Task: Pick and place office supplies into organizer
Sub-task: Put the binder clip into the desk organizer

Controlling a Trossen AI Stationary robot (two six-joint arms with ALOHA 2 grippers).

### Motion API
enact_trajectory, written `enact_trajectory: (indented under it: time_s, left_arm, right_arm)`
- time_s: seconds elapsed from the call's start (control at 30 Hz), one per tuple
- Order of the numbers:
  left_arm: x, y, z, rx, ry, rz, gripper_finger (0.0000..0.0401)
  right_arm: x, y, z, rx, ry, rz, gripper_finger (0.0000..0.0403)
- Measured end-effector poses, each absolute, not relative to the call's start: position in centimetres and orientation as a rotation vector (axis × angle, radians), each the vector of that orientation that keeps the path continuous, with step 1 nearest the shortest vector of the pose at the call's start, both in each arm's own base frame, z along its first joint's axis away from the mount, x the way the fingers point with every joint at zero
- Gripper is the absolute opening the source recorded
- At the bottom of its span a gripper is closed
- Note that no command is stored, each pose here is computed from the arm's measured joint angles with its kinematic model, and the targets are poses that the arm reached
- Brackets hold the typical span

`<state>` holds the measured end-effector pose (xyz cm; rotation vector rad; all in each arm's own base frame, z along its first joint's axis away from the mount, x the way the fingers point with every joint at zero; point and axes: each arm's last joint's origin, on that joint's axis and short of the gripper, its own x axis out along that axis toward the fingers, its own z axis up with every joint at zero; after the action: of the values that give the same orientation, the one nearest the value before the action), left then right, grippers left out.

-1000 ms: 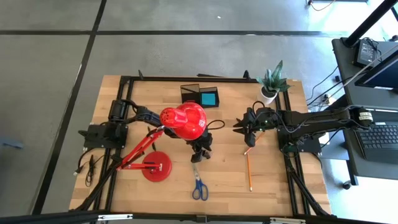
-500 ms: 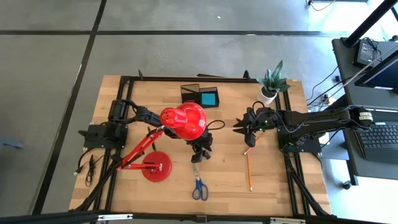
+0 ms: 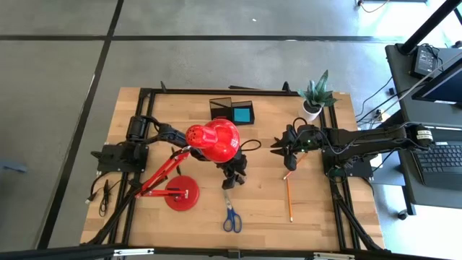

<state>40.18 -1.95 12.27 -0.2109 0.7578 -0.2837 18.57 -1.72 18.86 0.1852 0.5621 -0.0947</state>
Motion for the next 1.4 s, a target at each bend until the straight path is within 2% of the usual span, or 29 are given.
enact_trajectory:
  time_s: [0.93, 1.17, 1.4]
  left_arm:
    - [40.1, -2.1, 12.2, -0.155, 0.761, -0.324, 0.0008]
    - [40.0, -1.5, 12.7, -0.171, 0.759, -0.286, 0.0003]
    - [39.2, 0.2, 14.4, -0.108, 0.785, -0.101, 0.0003]
  right_arm:
    - [18.5, -1.7, 18.8, 0.138, 0.572, -0.081, 0.0108]
    - [18.5, -1.7, 18.8, 0.135, 0.572, -0.08, 0.0108]
    - [18.5, -1.7, 18.8, 0.135, 0.574, -0.08, 0.0108]
